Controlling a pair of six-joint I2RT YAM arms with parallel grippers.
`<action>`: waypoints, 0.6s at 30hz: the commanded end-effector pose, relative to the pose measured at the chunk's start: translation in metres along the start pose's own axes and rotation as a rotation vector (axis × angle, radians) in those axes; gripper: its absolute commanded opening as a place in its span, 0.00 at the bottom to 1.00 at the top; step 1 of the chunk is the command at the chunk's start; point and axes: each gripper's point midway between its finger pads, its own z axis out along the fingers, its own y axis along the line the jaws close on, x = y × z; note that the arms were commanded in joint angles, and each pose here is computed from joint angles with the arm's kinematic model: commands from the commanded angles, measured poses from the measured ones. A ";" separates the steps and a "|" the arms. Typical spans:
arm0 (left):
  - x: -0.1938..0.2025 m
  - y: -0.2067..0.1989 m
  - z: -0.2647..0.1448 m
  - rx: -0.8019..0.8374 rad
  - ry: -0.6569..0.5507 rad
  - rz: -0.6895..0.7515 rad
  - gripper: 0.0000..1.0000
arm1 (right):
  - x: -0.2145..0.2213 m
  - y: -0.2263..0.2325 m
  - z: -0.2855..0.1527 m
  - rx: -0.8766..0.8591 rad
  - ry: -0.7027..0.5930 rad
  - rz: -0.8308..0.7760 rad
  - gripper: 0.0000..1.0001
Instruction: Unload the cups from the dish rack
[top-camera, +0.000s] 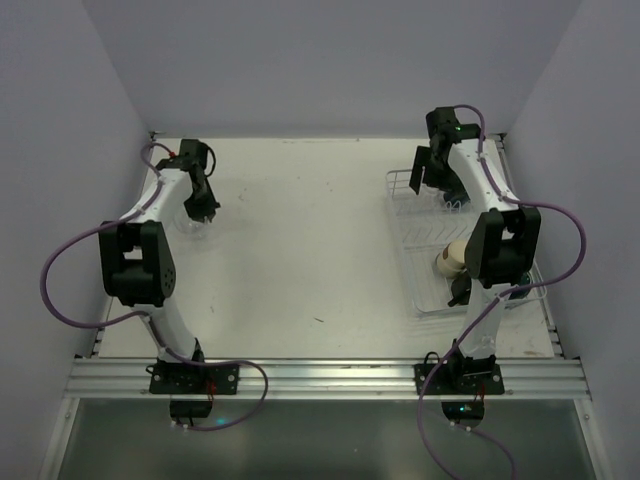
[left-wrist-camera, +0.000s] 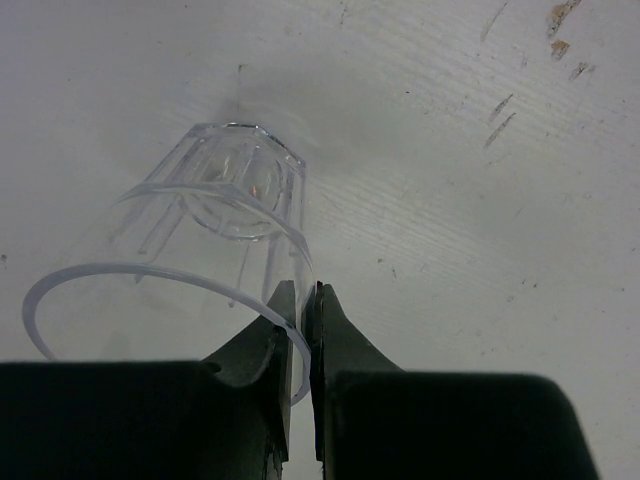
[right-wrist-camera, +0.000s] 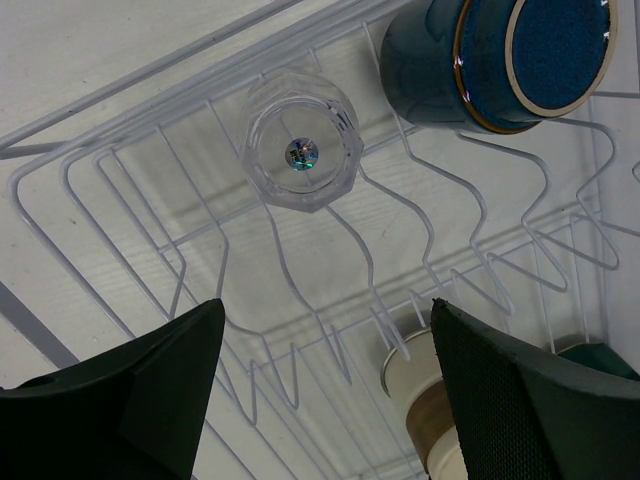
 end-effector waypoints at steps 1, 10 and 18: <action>-0.008 -0.007 -0.008 0.058 0.021 0.015 0.00 | -0.007 0.002 -0.001 -0.020 -0.020 -0.028 0.86; -0.005 -0.012 0.003 0.066 0.052 0.000 0.23 | -0.008 -0.006 0.008 -0.029 -0.019 -0.018 0.86; -0.015 -0.002 -0.002 0.050 0.029 -0.031 0.55 | -0.012 -0.004 0.014 -0.053 -0.035 -0.017 0.86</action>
